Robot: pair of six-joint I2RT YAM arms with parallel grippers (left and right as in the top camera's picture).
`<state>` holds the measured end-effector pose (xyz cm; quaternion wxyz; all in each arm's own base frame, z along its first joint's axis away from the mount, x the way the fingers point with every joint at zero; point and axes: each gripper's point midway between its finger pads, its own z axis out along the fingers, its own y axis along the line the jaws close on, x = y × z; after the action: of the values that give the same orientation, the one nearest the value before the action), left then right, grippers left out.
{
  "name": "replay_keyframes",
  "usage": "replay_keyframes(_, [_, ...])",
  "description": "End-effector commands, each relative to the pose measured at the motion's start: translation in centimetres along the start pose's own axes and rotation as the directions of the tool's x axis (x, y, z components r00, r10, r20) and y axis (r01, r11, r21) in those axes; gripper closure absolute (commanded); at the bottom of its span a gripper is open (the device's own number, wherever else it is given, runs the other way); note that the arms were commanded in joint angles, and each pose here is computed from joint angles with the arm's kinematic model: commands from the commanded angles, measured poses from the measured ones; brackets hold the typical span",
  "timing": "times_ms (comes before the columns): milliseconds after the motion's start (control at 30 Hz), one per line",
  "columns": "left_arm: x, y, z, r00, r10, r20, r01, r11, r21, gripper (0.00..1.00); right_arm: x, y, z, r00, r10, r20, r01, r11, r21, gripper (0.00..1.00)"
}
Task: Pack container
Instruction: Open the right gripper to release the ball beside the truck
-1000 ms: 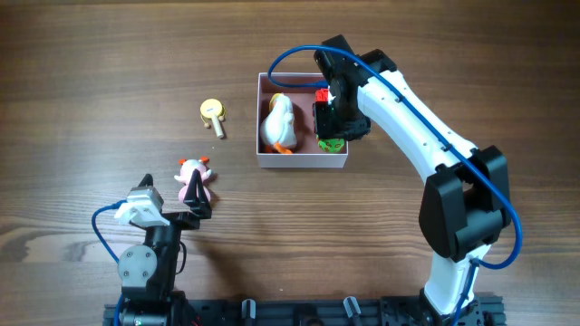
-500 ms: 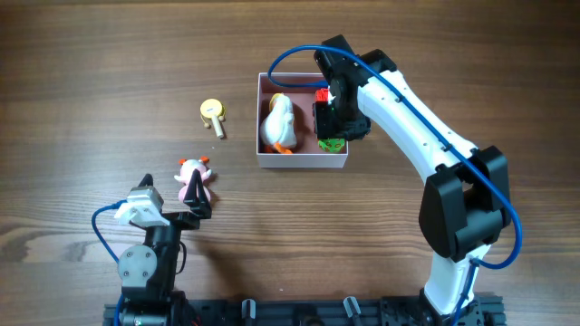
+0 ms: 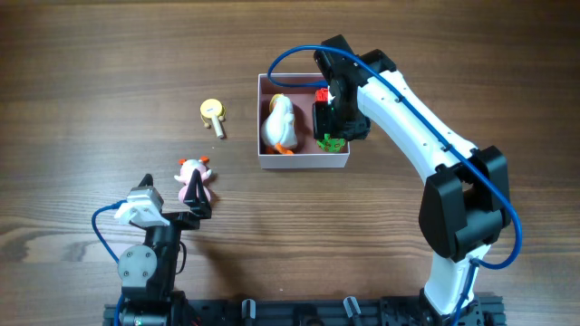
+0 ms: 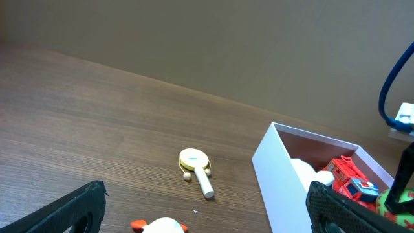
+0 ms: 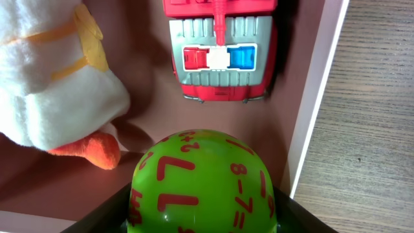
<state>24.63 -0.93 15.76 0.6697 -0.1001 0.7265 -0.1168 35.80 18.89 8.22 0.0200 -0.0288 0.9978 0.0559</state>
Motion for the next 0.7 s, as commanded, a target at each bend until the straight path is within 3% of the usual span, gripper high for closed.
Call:
replay_keyframes(0, [0.04,0.21,0.0,1.0,-0.005,0.004,0.005,1.0,-0.008,0.0,0.01,-0.09,0.24,1.0,-0.004,-0.002,0.004,1.0,0.012,0.4])
replay_keyframes(667, [0.04,0.21,0.0,1.0,-0.005,0.004,0.005,1.0,-0.008,0.0,-0.09,0.04,0.21,1.0,-0.003,0.002,0.003,1.0,0.005,0.39])
